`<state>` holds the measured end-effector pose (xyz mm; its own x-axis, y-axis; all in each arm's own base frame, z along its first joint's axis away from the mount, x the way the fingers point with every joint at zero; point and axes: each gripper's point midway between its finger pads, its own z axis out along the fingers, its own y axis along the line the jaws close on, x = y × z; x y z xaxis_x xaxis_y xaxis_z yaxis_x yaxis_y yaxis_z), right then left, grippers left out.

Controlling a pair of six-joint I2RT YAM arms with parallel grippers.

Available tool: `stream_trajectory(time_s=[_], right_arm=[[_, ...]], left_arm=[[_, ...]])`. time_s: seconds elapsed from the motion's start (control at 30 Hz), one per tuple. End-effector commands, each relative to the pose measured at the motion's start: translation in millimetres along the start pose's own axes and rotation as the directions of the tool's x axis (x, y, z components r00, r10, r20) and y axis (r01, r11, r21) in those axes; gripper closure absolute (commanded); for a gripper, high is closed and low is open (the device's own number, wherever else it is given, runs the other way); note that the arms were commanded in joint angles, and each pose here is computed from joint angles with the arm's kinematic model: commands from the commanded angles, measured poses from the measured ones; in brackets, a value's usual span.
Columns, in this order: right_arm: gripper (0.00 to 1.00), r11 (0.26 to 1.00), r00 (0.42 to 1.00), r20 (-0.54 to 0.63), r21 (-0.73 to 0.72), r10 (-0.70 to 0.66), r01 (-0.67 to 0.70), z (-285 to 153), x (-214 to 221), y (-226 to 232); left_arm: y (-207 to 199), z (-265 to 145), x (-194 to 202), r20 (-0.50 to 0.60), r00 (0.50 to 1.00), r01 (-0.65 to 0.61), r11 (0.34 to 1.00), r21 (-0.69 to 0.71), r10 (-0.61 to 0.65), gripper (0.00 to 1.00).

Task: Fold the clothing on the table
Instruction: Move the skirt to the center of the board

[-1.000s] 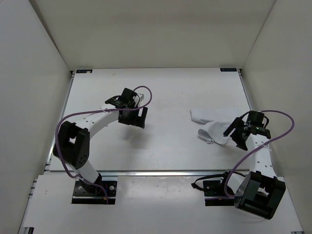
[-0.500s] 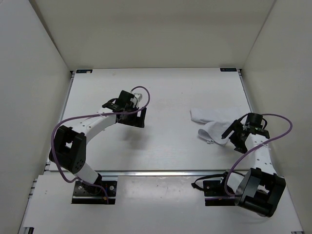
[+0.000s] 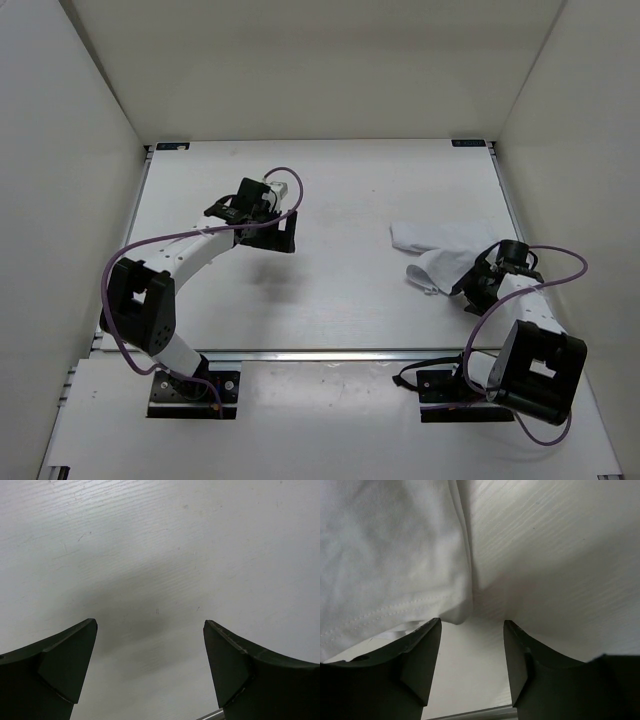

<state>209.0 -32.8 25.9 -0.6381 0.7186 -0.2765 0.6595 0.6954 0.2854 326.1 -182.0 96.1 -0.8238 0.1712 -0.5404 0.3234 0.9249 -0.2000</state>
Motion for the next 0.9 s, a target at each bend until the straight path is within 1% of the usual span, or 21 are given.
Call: stream_trajectory(time_s=[0.0, 0.07, 0.2, 0.23, 0.27, 0.3, 0.33, 0.37, 0.4, 0.47, 0.5, 0.57, 0.6, 0.67, 0.7, 0.73, 0.77, 0.8, 0.83, 0.87], right_arm=[[0.52, 0.999, 0.999, 0.044, -0.04, 0.006, -0.004, 5, -13, 10], [0.59, 0.999, 0.999, 0.04, -0.044, 0.002, 0.0, 8, -12, 11], [0.63, 0.999, 0.998, 0.052, -0.02, -0.025, 0.026, 12, -15, 11], [0.65, 1.0, 0.998, 0.057, -0.015, -0.027, 0.028, 12, -17, 10], [0.71, 0.999, 0.997, 0.068, -0.022, -0.039, 0.041, 12, -21, 12], [0.81, 0.999, 0.997, 0.065, -0.024, -0.035, 0.037, 14, -21, 11], [0.86, 0.999, 0.998, 0.059, -0.021, -0.038, 0.04, 14, -21, 12], [0.95, 0.998, 0.996, 0.071, -0.016, -0.051, 0.053, 14, -25, 12], [0.99, 0.998, 0.996, 0.055, -0.019, -0.065, 0.066, 17, -23, 14], [1.0, 0.987, 0.985, 0.088, -0.043, -0.151, 0.155, 11, -36, 31], [1.0, 0.974, 0.974, 0.093, -0.07, -0.208, 0.215, 9, -35, 43], [1.0, 0.928, 0.94, 0.122, -0.164, -0.318, 0.335, -4, -40, 84], [1.0, 0.912, 0.93, 0.134, -0.19, -0.343, 0.364, -8, -42, 96], [1.0, 0.828, 0.878, 0.175, -0.293, -0.446, 0.479, -26, -36, 145], [1.0, 0.806, 0.866, 0.191, -0.316, -0.463, 0.5, -32, -33, 158], [1.0, 0.755, 0.842, 0.226, -0.372, -0.49, 0.54, -47, -29, 184], [1.0, 0.677, 0.807, 0.246, -0.445, -0.536, 0.586, -61, -13, 209], [1.0, 0.63, 0.787, 0.28, -0.48, -0.55, 0.611, -74, -11, 225], [1.0, 0.569, 0.754, 0.304, -0.51, -0.582, 0.645, -86, 4, 242], [1.0, 0.488, 0.707, 0.34, -0.539, -0.62, 0.687, -102, 19, 261]], left_arm=[[-9, -13, -19, 0.052, 0.999, -0.015, 0.999, 0.036, 0.013, 0.02], [-11, -10, -21, 0.059, 0.998, -0.015, 0.999, 0.048, 0.012, 0.01], [-16, -11, -27, 0.073, 0.997, -0.013, 0.998, 0.062, 0.009, 0.01], [-15, -9, -23, 0.064, 0.998, -0.013, 0.998, 0.062, 0.009, 0.02], [-16, -10, -25, 0.073, 0.997, -0.007, 0.998, 0.068, 0.002, 0.01], [-17, -9, -23, 0.065, 0.998, -0.005, 0.997, 0.076, 0.0, 0.02], [-17, -8, -19, 0.056, 0.998, 0.0, 0.997, 0.081, -0.004, 0.01], [-19, -8, -17, 0.053, 0.999, -0.001, 0.996, 0.094, -0.004, 0.01], [-23, -8, -18, 0.058, 0.998, -0.001, 0.994, 0.11, -0.006, 0.01], [-23, -6, -11, 0.044, 0.999, 0.008, 0.992, 0.125, -0.014, 0.01], [-27, -6, -12, 0.049, 0.999, -0.004, 0.99, 0.141, -0.003, 0.01], [-31, -5, -11, 0.055, 0.998, 0.01, 0.986, 0.169, -0.019, 0.02], [-33, -5, -10, 0.055, 0.998, 0.005, 0.982, 0.187, -0.016, 0.01], [-33, -7, -10, 0.056, 0.998, 0.01, 0.977, 0.214, -0.023, 0.01], [-31, -8, -13, 0.061, 0.998, 0.014, 0.978, 0.21, -0.028, 0.02], [-32, -8, -13, 0.062, 0.998, 0.009, 0.979, 0.205, -0.022, 0.02], [-30, -10, -15, 0.069, 0.997, 0.006, 0.98, 0.198, -0.021, 0.02], [-25, -14, -20, 0.085, 0.996, 0.006, 0.984, 0.177, -0.022, 0.01], [-21, -17, -23, 0.096, 0.995, 0.005, 0.987, 0.159, -0.021, 0.01], [-16, -23, -27, 0.107, 0.994, 0.01, 0.99, 0.138, -0.025, 0.01]])
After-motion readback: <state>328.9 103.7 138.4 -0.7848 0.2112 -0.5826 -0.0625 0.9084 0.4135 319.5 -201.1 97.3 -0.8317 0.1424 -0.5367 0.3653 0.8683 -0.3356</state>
